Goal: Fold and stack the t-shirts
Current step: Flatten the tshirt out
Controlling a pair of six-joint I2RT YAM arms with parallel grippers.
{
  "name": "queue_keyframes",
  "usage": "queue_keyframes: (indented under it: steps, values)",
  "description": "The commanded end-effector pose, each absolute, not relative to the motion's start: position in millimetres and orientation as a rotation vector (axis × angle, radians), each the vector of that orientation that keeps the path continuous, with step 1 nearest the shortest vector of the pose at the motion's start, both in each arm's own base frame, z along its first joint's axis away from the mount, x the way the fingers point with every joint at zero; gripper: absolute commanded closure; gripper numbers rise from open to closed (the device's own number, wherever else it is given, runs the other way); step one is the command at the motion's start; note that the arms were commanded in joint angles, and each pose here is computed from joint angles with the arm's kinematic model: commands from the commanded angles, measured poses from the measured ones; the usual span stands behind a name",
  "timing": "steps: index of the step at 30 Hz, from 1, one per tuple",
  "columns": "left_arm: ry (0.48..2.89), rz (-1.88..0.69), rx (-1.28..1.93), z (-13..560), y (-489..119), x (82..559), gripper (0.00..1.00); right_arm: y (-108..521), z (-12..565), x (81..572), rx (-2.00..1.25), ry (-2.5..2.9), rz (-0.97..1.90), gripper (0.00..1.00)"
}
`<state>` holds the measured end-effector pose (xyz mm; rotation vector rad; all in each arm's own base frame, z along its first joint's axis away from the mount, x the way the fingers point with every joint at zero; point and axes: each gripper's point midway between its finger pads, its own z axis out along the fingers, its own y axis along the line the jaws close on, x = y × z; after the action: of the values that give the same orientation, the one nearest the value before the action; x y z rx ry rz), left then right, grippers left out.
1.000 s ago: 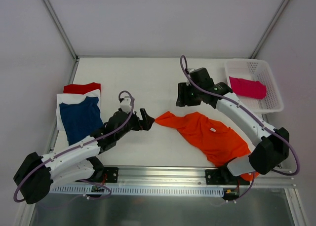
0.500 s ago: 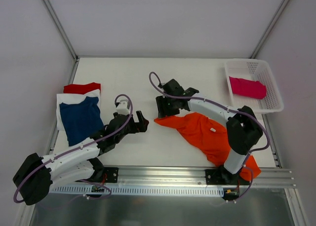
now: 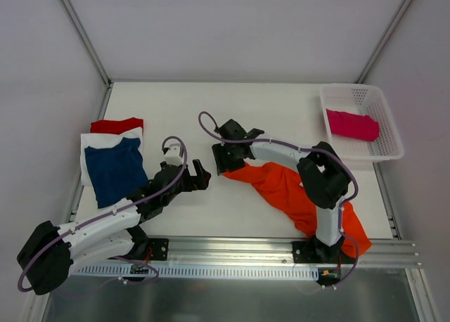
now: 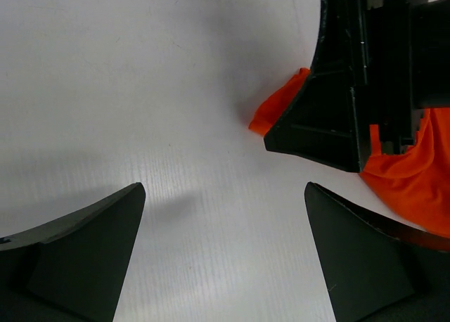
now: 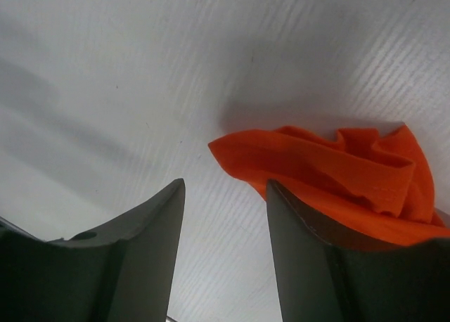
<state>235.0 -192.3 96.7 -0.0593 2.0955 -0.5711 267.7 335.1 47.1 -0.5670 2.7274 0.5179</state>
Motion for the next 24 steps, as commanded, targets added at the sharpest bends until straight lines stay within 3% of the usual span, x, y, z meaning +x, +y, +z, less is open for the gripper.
queue_keyframes:
  steps: [1,24]
  values:
    - [2.055,-0.583,-0.06,103.1,-189.5,233.5,0.01,360.4,62.4,279.6,-0.578,2.669,0.601,0.47]
    - [2.027,-0.575,-0.057,106.7,-184.1,232.6,0.01,341.0,42.9,271.9,-0.647,2.733,0.44,0.48]
